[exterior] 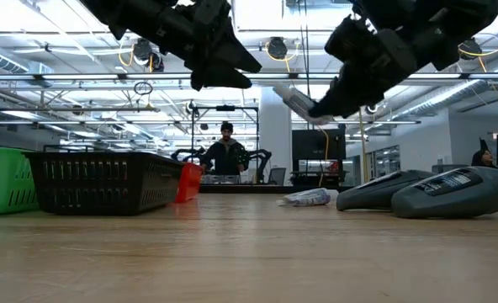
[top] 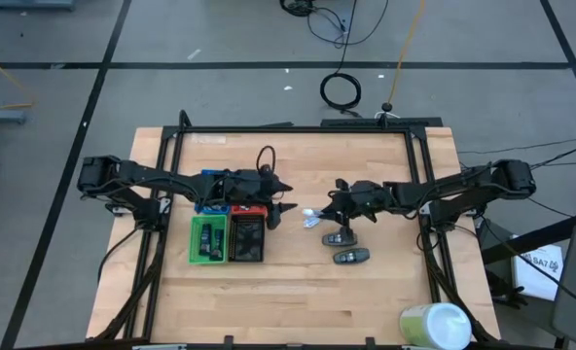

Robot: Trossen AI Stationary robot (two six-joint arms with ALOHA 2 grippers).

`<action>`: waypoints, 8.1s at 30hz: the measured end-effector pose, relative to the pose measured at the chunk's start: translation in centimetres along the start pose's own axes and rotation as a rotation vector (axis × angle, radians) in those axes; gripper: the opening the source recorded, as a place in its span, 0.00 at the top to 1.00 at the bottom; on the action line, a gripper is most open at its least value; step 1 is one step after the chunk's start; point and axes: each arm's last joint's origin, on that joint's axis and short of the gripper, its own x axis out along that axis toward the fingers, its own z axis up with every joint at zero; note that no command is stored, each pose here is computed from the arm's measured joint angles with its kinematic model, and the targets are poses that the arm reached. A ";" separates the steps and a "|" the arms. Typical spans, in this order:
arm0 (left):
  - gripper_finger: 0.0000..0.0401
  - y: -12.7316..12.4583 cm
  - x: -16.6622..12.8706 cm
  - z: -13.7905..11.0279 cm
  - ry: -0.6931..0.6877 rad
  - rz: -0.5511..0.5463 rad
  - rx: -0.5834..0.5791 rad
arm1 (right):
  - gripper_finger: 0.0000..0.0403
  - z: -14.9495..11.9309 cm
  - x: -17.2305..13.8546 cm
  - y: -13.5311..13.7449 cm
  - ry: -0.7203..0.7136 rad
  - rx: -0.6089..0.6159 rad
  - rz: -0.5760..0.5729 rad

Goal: Pick & Place Travel size toiletries
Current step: Put the bottom white toothpaste into the red bin, then put the white toothpaste into the red bin

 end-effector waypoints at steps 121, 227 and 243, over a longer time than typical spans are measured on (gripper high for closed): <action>0.97 -0.8 -4.8 -1.3 0.214 0.461 -0.077 | 0.50 -3.9 -11.2 -0.4 -0.214 0.090 -0.159; 0.44 -2.6 15.3 -9.2 0.452 0.147 0.046 | 0.50 -7.3 -13.2 -0.1 -0.529 0.067 -0.082; 0.97 -2.7 13.1 -5.3 0.376 0.137 0.143 | 0.50 -7.5 -13.0 -0.1 -0.520 0.067 -0.081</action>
